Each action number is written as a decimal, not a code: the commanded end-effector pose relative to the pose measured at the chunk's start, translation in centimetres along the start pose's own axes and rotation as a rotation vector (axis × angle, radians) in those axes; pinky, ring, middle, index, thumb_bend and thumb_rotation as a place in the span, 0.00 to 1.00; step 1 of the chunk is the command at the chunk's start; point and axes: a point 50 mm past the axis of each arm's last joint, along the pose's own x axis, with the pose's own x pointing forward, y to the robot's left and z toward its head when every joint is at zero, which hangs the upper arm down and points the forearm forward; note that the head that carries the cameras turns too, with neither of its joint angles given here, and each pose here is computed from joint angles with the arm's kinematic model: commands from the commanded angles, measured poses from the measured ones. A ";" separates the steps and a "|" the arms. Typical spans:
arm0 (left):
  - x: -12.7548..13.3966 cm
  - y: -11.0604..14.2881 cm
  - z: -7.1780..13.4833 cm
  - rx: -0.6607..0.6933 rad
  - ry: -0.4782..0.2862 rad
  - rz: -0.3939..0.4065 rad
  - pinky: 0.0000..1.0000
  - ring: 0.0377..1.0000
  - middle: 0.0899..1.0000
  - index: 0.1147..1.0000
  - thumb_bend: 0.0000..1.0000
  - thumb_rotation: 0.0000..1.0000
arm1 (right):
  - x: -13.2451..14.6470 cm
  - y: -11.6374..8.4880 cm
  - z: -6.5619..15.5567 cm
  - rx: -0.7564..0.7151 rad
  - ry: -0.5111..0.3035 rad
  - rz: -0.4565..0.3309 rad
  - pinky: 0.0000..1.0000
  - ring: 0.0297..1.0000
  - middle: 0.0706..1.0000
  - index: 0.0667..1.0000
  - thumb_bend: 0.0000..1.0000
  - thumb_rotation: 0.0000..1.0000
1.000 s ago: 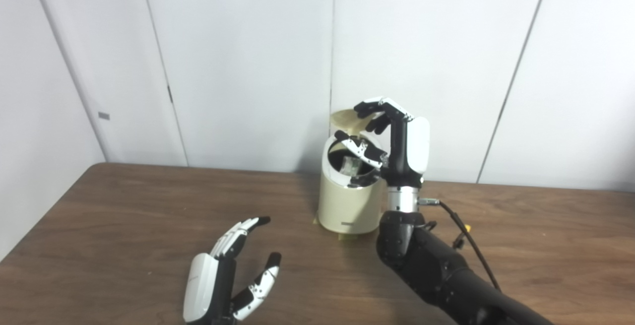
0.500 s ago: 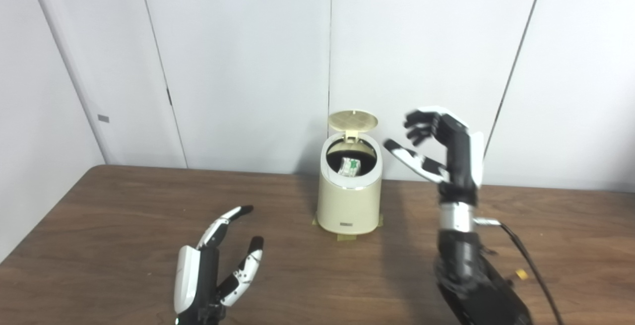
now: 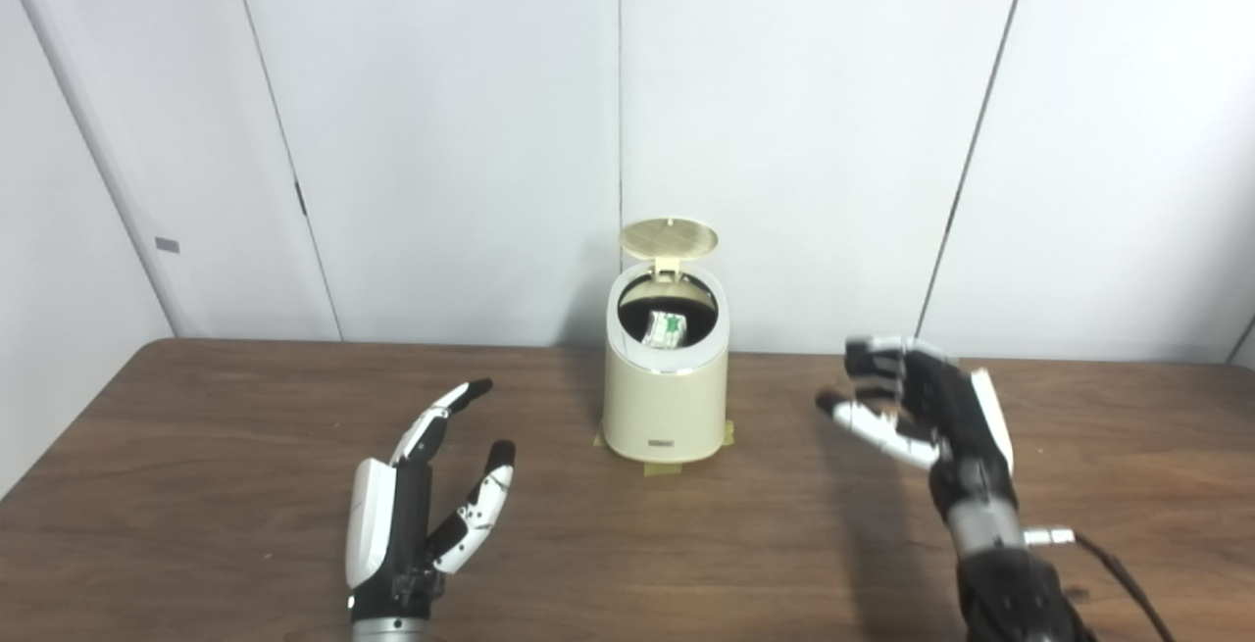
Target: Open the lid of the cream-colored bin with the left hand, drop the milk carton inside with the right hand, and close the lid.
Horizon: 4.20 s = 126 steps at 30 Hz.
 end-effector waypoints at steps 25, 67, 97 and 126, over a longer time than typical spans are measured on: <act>-2.4 0.5 -2.5 0.020 0.088 -0.082 0.91 0.87 0.84 0.80 0.42 0.74 | -4.6 0.4 -4.3 -0.013 0.071 -0.032 0.67 0.73 0.73 0.72 0.27 0.21; 18.3 -3.2 18.0 0.584 -0.236 -0.166 1.00 1.00 0.82 0.82 1.00 1.00 | -4.3 1.0 -4.9 0.064 0.107 0.059 0.68 0.73 0.75 0.74 0.30 0.35; 21.9 -7.8 17.1 0.711 -0.141 -0.327 1.00 0.97 0.77 0.73 1.00 1.00 | -4.4 1.8 -4.8 0.093 0.118 0.068 0.71 0.76 0.76 0.75 0.30 0.34; 15.7 -9.6 12.0 0.653 -0.020 -0.490 1.00 0.84 0.68 0.68 0.99 0.99 | -5.3 1.1 -3.2 0.112 0.148 0.075 0.71 0.76 0.76 0.75 0.31 0.29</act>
